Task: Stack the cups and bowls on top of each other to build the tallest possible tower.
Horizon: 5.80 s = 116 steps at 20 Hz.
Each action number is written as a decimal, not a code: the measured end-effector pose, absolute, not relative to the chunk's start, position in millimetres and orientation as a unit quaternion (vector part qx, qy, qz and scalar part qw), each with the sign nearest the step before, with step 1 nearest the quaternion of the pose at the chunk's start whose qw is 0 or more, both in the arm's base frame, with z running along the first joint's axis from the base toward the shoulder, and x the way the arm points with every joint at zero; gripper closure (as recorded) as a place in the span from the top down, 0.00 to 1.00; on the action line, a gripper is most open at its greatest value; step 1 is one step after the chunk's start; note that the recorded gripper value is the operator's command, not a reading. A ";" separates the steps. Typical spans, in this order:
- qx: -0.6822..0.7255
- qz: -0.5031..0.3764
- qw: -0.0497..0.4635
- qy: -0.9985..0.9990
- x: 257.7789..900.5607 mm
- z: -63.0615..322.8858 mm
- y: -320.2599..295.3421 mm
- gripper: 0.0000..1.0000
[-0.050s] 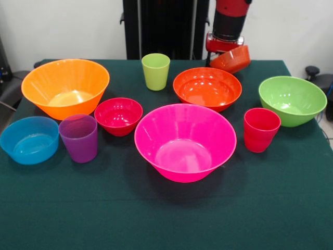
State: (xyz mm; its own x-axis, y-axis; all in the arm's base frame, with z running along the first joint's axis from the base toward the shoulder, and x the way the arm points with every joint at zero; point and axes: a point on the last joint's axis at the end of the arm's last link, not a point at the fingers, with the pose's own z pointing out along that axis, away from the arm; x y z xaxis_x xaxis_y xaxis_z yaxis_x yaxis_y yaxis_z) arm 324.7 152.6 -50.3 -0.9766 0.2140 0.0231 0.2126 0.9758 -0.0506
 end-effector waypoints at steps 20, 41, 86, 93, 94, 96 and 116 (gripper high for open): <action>-0.105 -0.028 -0.029 -0.994 323.1 -52.9 154.0 0.00; -0.103 -0.011 -0.049 -0.993 327.8 -49.6 178.1 0.00; -0.191 -0.017 -0.033 -0.981 444.9 143.7 129.4 0.00; -0.215 -0.021 -0.031 -0.976 462.6 156.3 105.3 0.00; -0.217 -0.021 -0.031 -0.976 466.0 154.4 102.7 0.00; -0.218 -0.021 -0.032 -0.975 475.8 148.8 97.5 0.00; -0.219 -0.023 -0.040 -0.975 556.3 87.7 50.8 0.00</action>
